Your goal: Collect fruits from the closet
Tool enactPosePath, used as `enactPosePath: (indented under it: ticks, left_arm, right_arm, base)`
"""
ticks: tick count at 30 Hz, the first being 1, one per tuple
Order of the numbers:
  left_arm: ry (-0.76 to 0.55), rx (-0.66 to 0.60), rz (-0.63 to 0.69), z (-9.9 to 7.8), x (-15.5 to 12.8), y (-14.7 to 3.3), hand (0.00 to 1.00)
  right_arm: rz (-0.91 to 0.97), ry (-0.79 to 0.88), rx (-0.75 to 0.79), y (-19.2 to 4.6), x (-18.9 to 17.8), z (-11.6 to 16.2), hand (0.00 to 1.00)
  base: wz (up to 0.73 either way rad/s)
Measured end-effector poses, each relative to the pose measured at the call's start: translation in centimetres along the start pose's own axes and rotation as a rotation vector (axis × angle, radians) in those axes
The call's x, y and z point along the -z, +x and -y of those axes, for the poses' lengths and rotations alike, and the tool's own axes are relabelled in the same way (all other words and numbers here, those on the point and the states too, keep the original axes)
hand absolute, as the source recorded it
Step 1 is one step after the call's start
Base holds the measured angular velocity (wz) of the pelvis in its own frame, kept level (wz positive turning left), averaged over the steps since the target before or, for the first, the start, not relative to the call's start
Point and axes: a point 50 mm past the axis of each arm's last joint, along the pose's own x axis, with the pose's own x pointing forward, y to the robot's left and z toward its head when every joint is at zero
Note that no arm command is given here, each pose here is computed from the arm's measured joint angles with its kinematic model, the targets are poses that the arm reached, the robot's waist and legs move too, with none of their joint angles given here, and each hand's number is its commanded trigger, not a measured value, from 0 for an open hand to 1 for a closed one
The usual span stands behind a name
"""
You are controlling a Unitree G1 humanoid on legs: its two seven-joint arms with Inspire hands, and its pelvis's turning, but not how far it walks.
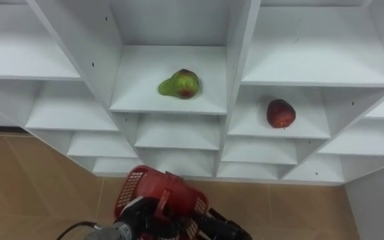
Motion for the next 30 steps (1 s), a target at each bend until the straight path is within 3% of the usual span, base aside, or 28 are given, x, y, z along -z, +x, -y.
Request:
enactPosePath:
  ticks: [5, 14, 25, 30]
  left_arm:
    - [0.017, -0.020, -0.046, -0.2, 1.1, -0.1, 1.00]
    - [0.001, -0.079, -0.061, -1.6, 1.8, -0.5, 1.00]
    - [-0.153, -0.133, 0.022, -3.4, 0.7, -1.0, 1.00]
    - [-0.162, -0.175, 0.035, -4.1, 0.6, -1.2, 1.00]
  right_arm:
    - [-0.023, -0.046, 0.003, -0.1, 0.2, 0.1, 0.00]
    - [-0.082, -0.284, -0.049, 0.1, -0.1, -0.6, 0.00]
    - [0.019, -0.593, -0.307, -0.1, -1.9, -6.0, 0.00]
    - [0.080, -0.709, -0.403, -0.7, -2.9, -8.6, 0.00]
  base:
    - [0.00]
    - [0.00]
    - [0.01]
    - [0.00]
